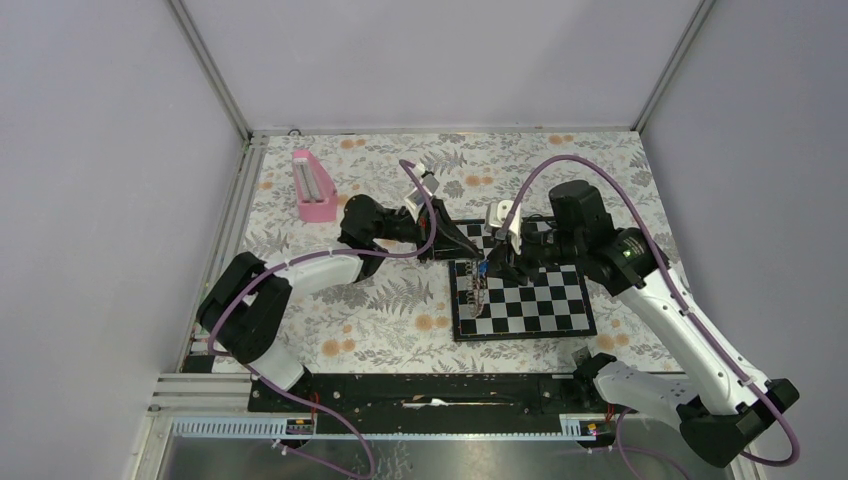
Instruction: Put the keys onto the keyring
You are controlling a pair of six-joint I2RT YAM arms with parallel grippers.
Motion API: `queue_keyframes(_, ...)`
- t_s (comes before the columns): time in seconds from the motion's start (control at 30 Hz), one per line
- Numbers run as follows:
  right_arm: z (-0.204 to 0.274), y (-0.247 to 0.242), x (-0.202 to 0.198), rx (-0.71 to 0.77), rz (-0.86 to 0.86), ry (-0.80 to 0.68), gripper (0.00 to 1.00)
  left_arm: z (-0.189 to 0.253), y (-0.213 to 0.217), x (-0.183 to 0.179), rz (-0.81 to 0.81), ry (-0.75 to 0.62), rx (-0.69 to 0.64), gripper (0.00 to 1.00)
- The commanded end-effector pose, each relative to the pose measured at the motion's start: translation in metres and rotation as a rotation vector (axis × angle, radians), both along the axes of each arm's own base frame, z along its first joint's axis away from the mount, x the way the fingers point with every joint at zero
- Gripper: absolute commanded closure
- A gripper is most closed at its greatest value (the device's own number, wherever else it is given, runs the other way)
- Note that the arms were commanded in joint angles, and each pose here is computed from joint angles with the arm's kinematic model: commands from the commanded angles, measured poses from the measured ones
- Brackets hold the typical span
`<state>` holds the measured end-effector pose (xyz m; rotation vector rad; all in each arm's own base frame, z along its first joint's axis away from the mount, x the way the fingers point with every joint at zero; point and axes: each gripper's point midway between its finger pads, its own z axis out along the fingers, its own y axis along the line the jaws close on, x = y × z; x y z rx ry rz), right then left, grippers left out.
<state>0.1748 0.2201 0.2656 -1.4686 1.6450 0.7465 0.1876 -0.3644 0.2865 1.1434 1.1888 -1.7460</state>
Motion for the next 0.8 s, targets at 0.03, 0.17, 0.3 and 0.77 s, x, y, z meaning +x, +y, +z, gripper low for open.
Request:
queue_keyframes(0.03, 0.001, 0.005, 0.008, 0.031, -0.004, -0.024, 0.58, 0.033, 0.006, -0.001, 0.046, -0.072, -0.092, 1.0)
queue_keyframes(0.17, -0.002, 0.008, 0.014, 0.035, -0.014, -0.039, 0.59, 0.033, 0.007, -0.003, 0.042, -0.059, -0.093, 1.0)
queue_keyframes(0.3, -0.005, 0.009, 0.018, 0.037, -0.021, -0.049, 0.6, 0.031, 0.007, -0.004, 0.038, -0.055, -0.092, 1.0)
queue_keyframes(0.77, -0.011, 0.012, 0.022, 0.049, -0.036, -0.048, 0.87, 0.033, 0.004, 0.005, 0.081, -0.007, -0.106, 1.0)
